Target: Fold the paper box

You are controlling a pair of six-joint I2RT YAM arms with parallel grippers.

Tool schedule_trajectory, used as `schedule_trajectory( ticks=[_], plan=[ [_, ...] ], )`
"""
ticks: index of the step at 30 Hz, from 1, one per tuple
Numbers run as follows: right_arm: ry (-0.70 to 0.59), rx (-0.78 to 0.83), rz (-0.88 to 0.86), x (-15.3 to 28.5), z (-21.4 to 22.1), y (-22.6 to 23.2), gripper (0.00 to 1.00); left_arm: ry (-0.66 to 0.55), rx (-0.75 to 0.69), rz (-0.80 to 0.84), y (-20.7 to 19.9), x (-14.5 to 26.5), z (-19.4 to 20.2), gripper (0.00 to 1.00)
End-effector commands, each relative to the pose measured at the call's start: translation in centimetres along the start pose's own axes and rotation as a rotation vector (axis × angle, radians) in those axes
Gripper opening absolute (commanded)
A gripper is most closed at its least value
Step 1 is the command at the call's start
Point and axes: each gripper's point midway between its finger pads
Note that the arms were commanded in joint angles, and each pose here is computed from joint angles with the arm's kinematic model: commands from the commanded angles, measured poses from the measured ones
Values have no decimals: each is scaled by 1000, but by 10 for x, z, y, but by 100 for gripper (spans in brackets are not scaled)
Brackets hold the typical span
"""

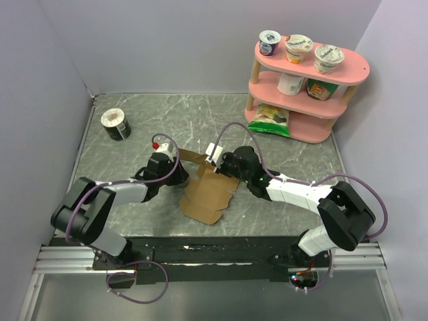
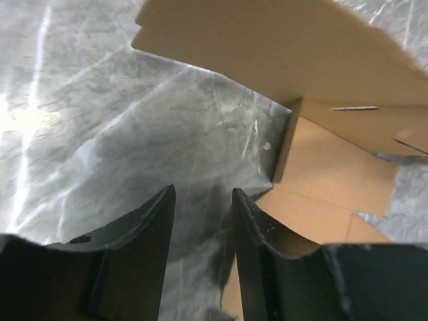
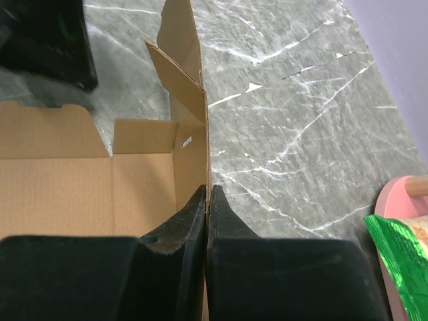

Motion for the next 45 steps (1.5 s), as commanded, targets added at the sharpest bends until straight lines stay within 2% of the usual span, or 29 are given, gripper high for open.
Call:
schedule_trajectory(
  ticks=[1, 16, 21, 22, 25, 31, 35, 36, 40, 45],
  plan=[
    [-20, -49, -20, -2, -9, 5, 4, -107, 30, 113, -27, -12, -33, 46],
    [4, -84, -38, -7, -1, 10, 4, -70, -17, 236, -75, -43, -19, 46],
    [12, -91, -38, -8, 2, 11, 4, -64, -6, 199, -63, -40, -16, 46],
    [11, -91, -39, -7, 2, 11, 4, -66, 22, 181, -49, -37, -17, 46],
    [17, -88, -45, -5, 3, 13, 4, -114, 56, 185, -29, -17, -32, 49],
    [29, -74, -78, -2, 6, 18, 5, -173, -93, 201, -30, 25, -49, 54],
    [37, -76, -98, -1, 10, 22, 5, -285, -142, 179, -30, 49, -83, 57],
    [35, -79, -102, -1, 10, 23, 5, -313, -147, 178, -33, 51, -97, 57],
    [41, -82, -113, -1, 11, 26, 5, -304, -123, 103, -19, 40, -114, 53],
    [40, -85, -111, -2, 9, 25, 5, -250, -110, 185, -33, 20, -109, 51]
  ],
)
Point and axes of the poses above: each gripper's point midway between its finger pads, its own x axis back along the fingers, its own y axis along the line the jaws close on, z = x × y, and after that the axes turned 12 degrees about -x, right-handed
